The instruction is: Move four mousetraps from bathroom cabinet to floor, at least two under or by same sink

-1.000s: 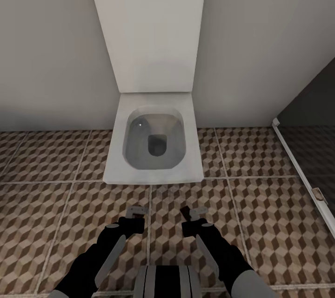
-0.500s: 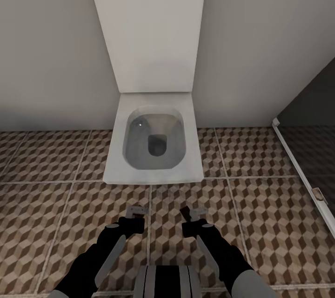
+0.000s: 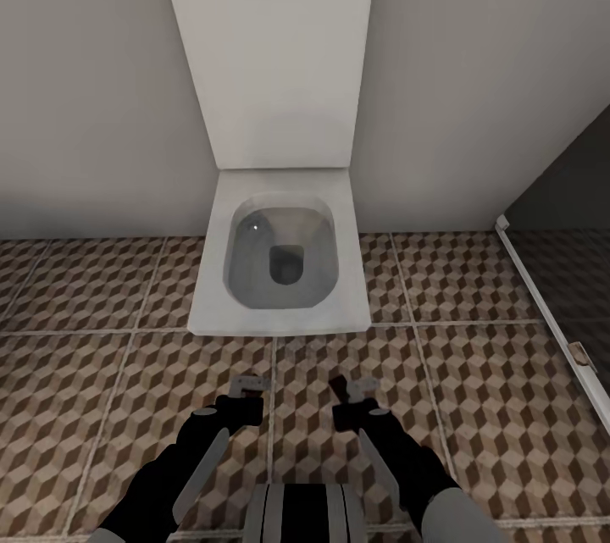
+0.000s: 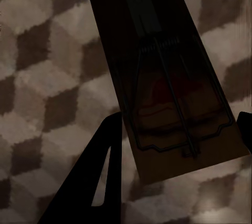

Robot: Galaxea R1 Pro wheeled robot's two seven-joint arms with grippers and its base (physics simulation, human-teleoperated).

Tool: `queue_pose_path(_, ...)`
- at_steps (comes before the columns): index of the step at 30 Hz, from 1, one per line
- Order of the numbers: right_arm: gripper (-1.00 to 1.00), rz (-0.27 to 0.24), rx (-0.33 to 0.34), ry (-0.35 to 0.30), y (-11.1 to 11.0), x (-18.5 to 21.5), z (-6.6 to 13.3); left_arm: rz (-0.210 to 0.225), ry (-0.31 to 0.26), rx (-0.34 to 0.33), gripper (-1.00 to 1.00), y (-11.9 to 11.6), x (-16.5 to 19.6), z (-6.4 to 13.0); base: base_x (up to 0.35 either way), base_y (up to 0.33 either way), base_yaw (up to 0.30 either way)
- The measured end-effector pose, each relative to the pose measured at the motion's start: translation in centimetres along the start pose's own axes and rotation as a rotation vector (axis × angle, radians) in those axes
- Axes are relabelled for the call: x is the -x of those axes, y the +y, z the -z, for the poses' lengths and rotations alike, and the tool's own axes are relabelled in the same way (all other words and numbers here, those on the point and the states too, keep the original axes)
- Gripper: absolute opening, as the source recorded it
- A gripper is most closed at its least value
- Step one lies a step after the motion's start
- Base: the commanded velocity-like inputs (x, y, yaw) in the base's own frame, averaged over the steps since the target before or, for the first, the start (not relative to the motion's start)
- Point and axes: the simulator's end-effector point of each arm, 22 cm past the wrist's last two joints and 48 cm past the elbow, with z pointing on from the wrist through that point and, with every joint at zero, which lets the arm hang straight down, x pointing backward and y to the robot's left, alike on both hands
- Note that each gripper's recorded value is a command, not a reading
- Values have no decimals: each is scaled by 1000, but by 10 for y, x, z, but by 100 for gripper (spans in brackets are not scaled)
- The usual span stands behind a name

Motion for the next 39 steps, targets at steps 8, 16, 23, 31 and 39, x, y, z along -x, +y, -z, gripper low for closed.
queue_pose_path(8,-100,4,26,-17,1,6,-6,0,0,-1,-100,0,0,0,0,0,0)
queue_pose_path(16,-100,3,32,-39,2,12,-7,0,0,-1,-100,0,0,0,0,0,0)
queue_pose_path(23,-100,4,33,-43,2,15,-7,-1,1,-2,-100,-1,0,0,0,0,0)
queue_pose_path(31,-100,4,33,-45,3,16,-7,-1,0,-2,-100,-1,0,0,0,0,0)
queue_pose_path(39,-100,5,33,-44,3,16,-7,-1,0,-2,-100,-1,0,0,0,0,0)
